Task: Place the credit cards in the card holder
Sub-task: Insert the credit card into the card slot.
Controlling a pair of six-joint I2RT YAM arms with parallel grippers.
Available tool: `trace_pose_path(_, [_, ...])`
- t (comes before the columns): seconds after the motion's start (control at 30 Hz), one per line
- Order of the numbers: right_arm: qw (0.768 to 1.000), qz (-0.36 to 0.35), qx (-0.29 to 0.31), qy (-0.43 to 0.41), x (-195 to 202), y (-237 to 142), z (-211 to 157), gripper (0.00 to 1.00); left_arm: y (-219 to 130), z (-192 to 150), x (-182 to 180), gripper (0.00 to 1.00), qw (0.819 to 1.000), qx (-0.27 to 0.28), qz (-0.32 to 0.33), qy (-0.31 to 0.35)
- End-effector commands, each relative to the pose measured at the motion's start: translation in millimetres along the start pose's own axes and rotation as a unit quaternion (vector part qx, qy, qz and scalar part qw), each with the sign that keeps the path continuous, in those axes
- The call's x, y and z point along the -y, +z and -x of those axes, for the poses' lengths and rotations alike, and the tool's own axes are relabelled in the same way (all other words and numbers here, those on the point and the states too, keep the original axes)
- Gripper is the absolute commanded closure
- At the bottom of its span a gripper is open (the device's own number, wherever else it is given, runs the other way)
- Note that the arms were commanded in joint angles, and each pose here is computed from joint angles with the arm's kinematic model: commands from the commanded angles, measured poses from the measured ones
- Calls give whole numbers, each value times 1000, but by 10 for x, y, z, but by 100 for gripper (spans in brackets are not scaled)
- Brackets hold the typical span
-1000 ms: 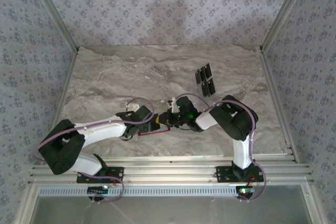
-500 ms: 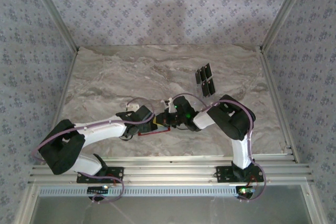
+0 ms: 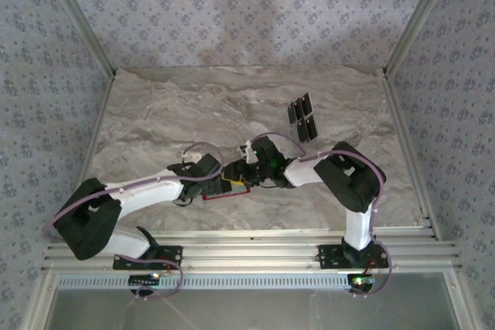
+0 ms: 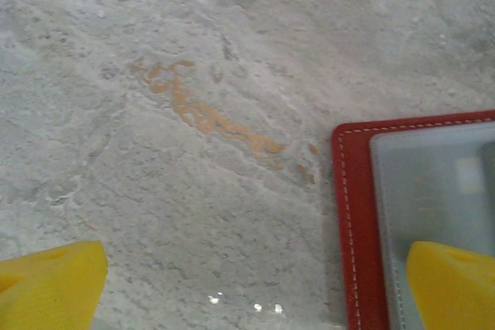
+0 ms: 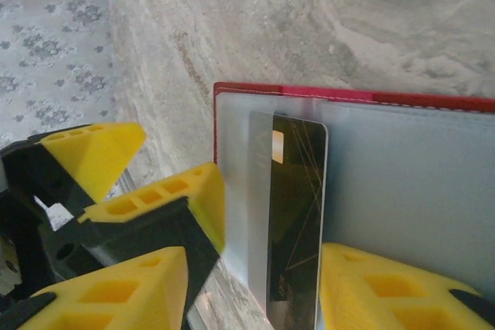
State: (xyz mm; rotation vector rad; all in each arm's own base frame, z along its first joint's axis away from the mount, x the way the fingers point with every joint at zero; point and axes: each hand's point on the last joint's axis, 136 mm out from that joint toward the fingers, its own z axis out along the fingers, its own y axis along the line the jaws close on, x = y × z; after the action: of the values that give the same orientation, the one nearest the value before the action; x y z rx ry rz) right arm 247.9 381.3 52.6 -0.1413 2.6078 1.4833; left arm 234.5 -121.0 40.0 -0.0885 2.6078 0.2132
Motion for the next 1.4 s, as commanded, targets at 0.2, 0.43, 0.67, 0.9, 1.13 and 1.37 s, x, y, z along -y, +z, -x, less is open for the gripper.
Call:
trace_pose_path(0.2, [993,-114,-18,-35,106,-201,18,48,-171,58,-257,0,998,10,-5,-56])
trace_pose_path(0.43, [974,-207,-35,-92,177,-246,56,71,-110,-141,-403,0,997,3,-1,-83])
trace_pose_path(0.67, [963,-237,-55,-117,263,-158,53,83,-22,-219,-384,0,996,-9,2,-85])
trace_pose_path(0.9, [959,-249,-71,-116,371,-77,-3,84,75,-252,-325,0,997,-21,7,-74])
trace_pose_path(1.13, [960,-240,-74,-125,266,24,41,84,157,-300,-275,0,997,-31,6,-69])
trace_pose_path(1.37, [959,-236,-86,-133,199,116,-13,85,194,-336,-258,0,997,-35,2,-69])
